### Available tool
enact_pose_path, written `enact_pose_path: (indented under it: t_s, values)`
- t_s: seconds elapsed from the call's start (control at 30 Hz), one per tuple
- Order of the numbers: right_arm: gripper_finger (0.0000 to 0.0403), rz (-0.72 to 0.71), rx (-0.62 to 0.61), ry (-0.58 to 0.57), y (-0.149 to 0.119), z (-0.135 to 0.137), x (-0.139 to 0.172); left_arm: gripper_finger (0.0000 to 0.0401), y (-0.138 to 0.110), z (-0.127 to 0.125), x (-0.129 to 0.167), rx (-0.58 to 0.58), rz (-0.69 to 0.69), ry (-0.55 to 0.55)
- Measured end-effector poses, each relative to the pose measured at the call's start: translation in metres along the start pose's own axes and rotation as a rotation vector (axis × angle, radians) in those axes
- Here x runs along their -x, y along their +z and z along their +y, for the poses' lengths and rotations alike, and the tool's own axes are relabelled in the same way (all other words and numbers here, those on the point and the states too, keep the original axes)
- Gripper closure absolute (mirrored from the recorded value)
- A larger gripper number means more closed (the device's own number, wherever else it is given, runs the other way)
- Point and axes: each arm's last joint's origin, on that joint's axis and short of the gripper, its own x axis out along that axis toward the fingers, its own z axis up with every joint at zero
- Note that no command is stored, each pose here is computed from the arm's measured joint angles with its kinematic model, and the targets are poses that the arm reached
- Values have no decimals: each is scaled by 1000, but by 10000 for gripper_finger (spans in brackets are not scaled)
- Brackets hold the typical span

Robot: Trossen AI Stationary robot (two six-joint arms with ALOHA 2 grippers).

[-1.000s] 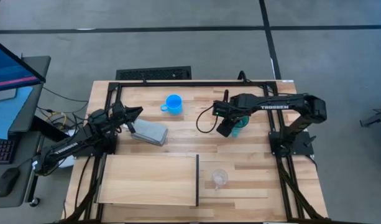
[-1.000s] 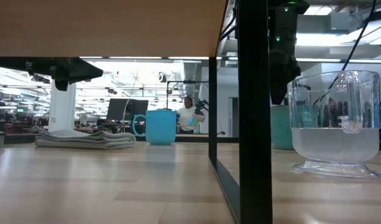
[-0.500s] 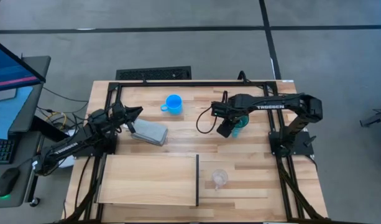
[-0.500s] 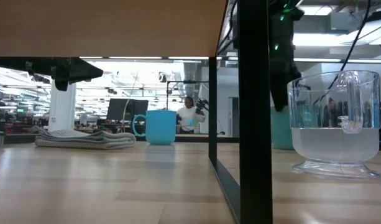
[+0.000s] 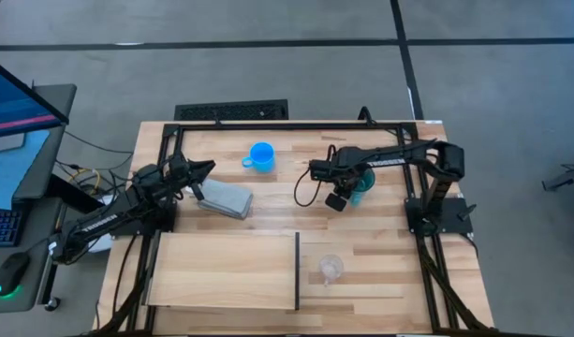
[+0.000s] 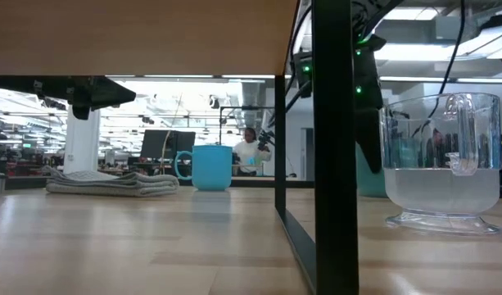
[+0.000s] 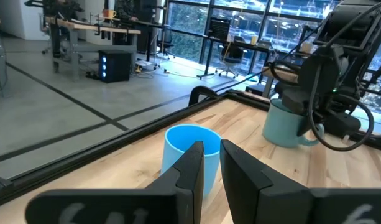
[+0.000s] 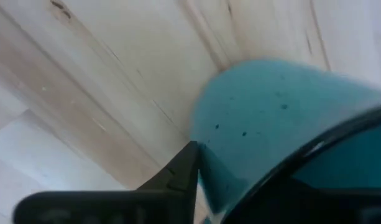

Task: Stack small to large cups/mugs on shelf
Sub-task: Put the green mug on the shelf

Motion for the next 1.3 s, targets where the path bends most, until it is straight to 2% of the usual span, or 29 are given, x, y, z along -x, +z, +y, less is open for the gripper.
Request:
enact_pose_path:
  t_s: [0.2, 0.63, 0.77, 0.97, 1.3]
  values:
    - [369, -7, 18, 27, 1, 1, 0, 358, 0, 0, 0, 0, 0, 0]
    - [368, -7, 104, 50, 1, 2, 1, 358, 0, 0, 0, 0, 0, 0]
    - [368, 12, 108, 99, -1, 2, 7, 358, 0, 0, 0, 0, -1, 1]
    - [368, -19, 156, 102, 6, 2, 34, 358, 0, 0, 0, 0, 0, 1]
    - [368, -88, 171, 109, 10, 0, 101, 358, 0, 0, 0, 0, 0, 1]
